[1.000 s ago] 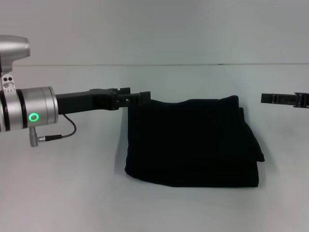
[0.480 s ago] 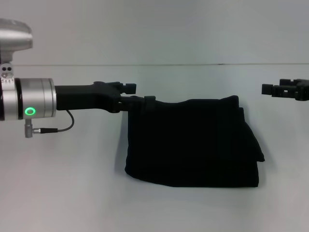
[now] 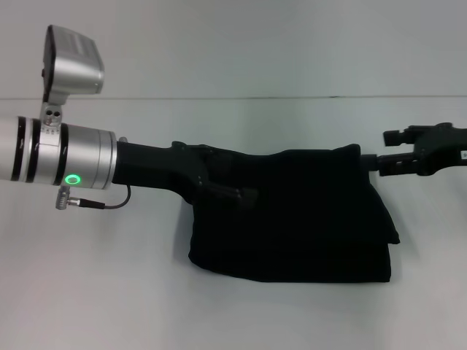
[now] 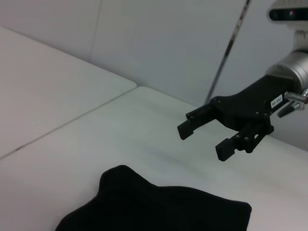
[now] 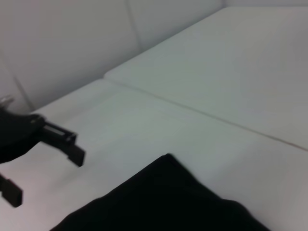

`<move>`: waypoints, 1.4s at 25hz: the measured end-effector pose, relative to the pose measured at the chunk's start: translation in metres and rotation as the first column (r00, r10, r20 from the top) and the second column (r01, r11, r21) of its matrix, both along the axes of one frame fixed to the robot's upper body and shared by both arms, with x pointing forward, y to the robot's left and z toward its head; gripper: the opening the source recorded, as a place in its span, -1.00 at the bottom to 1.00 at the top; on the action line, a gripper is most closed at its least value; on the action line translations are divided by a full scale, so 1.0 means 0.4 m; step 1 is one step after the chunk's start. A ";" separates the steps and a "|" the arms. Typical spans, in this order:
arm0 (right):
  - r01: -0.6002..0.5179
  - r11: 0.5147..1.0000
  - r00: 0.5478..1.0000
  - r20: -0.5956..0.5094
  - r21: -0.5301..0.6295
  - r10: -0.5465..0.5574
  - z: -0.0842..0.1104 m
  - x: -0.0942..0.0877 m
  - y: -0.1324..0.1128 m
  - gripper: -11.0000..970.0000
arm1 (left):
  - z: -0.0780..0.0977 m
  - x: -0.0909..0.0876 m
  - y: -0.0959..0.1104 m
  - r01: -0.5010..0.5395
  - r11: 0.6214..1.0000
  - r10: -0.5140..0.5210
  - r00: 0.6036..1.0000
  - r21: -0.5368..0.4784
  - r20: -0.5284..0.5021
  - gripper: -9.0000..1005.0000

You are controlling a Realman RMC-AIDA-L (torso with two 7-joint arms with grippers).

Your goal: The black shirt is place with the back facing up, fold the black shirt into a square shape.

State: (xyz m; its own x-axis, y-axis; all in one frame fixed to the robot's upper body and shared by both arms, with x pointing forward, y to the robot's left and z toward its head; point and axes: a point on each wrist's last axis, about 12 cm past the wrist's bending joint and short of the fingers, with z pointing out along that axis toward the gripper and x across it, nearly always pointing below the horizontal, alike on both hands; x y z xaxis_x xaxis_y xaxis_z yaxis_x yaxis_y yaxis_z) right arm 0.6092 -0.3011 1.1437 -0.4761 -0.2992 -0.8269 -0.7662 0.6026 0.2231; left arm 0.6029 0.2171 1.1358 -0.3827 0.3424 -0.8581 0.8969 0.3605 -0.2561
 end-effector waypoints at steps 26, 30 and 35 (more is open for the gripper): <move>-0.094 0.993 0.995 0.035 -0.067 0.097 0.018 0.014 0.053 0.86 | 0.009 0.012 0.001 0.058 0.980 -0.068 0.997 0.190 0.044 0.89; -0.097 0.993 0.995 0.031 -0.065 0.099 0.017 0.014 0.055 0.86 | 0.009 0.012 0.003 0.056 0.980 -0.066 0.997 0.191 0.045 0.89; -0.105 0.992 0.994 0.029 -0.068 0.107 0.016 0.015 0.061 0.86 | 0.009 0.012 0.006 0.054 0.980 -0.064 0.997 0.192 0.044 0.89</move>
